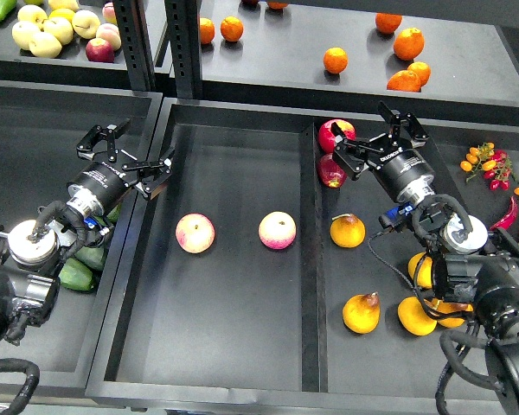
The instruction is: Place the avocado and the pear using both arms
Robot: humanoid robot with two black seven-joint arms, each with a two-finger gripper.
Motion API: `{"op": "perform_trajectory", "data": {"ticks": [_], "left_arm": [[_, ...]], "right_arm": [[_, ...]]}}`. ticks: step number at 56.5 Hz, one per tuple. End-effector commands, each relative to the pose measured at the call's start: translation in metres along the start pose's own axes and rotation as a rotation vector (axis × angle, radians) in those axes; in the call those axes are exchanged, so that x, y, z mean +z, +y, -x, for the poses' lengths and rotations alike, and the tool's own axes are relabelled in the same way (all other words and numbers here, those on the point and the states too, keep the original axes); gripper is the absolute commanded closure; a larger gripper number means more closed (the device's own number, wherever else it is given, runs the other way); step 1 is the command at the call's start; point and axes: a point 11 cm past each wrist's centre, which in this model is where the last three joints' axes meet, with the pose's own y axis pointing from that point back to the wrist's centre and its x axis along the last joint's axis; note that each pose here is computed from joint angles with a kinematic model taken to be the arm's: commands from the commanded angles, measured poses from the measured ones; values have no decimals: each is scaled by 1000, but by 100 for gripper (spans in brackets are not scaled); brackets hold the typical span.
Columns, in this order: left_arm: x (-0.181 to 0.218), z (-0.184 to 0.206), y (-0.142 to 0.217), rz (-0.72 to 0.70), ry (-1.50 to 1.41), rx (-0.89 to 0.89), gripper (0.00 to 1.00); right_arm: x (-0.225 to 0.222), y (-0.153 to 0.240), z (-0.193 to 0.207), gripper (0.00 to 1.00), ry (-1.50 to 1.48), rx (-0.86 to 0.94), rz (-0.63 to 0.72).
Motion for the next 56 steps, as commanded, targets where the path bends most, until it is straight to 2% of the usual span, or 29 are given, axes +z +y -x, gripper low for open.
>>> {"op": "perform_trajectory", "data": {"ticks": [1,7,18,27,43,56], "left_arm": [[21,23,1,85,43,-93,1],[35,36,6,149,82,-157,1],[38,27,15,173,102,-146,1],[43,27,18,192,112,-151,1],[38,12,27,194,120,-121,1],[48,26,27,234,111,-163,1]], "right_arm": [[-2,-4,13,1,1,-48,-10],[-5,-4,18,1,-7,-70,-26],[-14,3,12,1,-41,-69,-75],[-28,5,16,1,-65,-90,-167],[-28,8,27,1,-58,-145,-171],[-34,28,6,1,-74,-106,-231]]}}
